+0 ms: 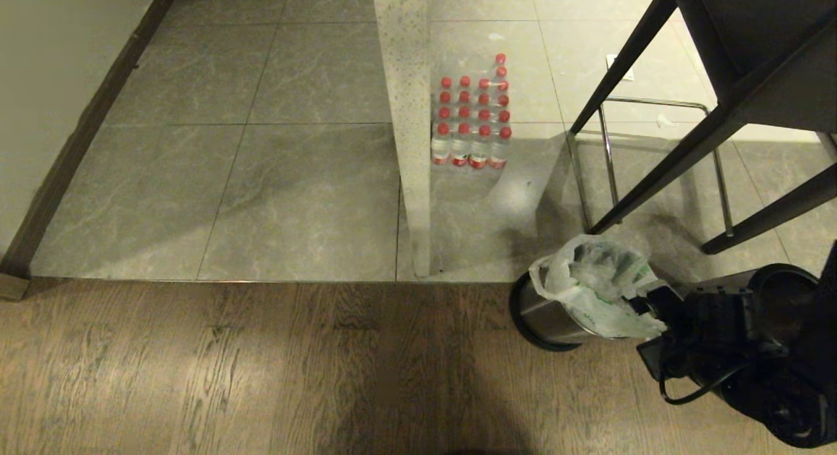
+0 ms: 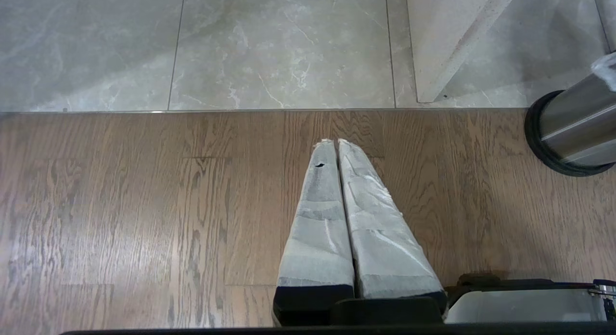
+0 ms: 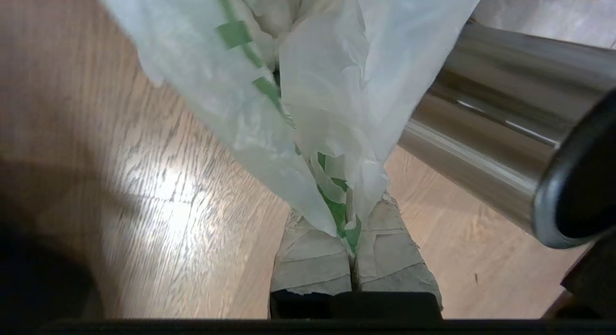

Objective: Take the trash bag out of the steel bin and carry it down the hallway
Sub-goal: Pick up the trash bag

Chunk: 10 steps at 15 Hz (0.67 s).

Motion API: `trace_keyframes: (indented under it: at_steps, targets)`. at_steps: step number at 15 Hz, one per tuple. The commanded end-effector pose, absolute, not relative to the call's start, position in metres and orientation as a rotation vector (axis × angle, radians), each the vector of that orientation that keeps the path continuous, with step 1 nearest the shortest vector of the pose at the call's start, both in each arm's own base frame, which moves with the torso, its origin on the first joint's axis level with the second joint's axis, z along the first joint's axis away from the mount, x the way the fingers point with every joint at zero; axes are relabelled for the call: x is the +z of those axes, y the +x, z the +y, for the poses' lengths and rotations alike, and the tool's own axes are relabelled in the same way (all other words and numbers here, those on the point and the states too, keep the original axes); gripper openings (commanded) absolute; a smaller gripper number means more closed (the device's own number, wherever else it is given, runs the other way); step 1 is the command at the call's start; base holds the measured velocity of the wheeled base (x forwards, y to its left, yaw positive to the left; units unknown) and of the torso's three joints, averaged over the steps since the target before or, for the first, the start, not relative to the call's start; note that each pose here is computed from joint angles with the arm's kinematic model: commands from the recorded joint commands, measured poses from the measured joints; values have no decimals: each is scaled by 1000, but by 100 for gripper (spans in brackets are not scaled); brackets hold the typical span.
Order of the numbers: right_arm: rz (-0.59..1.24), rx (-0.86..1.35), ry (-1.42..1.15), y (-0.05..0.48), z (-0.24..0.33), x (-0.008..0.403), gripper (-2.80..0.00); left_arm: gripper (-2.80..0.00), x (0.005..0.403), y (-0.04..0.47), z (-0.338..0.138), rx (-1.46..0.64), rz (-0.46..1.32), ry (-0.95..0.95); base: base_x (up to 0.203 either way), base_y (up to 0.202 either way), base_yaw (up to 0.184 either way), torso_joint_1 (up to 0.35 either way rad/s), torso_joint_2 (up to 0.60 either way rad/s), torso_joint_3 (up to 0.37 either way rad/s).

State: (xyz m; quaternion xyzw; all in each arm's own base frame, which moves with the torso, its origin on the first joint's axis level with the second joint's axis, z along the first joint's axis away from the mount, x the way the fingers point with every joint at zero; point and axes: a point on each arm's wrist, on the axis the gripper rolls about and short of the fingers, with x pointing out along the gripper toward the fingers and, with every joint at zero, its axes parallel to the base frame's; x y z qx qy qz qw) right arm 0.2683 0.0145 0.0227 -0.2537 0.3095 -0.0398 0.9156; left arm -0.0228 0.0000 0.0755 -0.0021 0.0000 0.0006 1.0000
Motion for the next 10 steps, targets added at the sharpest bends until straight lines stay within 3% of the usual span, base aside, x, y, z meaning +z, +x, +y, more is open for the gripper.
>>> trace_keyframes:
  at_steps: [1,6,10]
  targets:
    - [550,-99,-512,264,15,48,-280,-280,75,-23,0,2,1,-5,0,0,0,0,0,0]
    - [510,-166,-445,249,3,78,-280,-280,75,-23,0,2,2,-5,0,0,0,0,0,0]
    - [290,-238,-211,244,0,129,-280,-280,76,-23,0,2,2,-5,0,0,0,0,0,0]
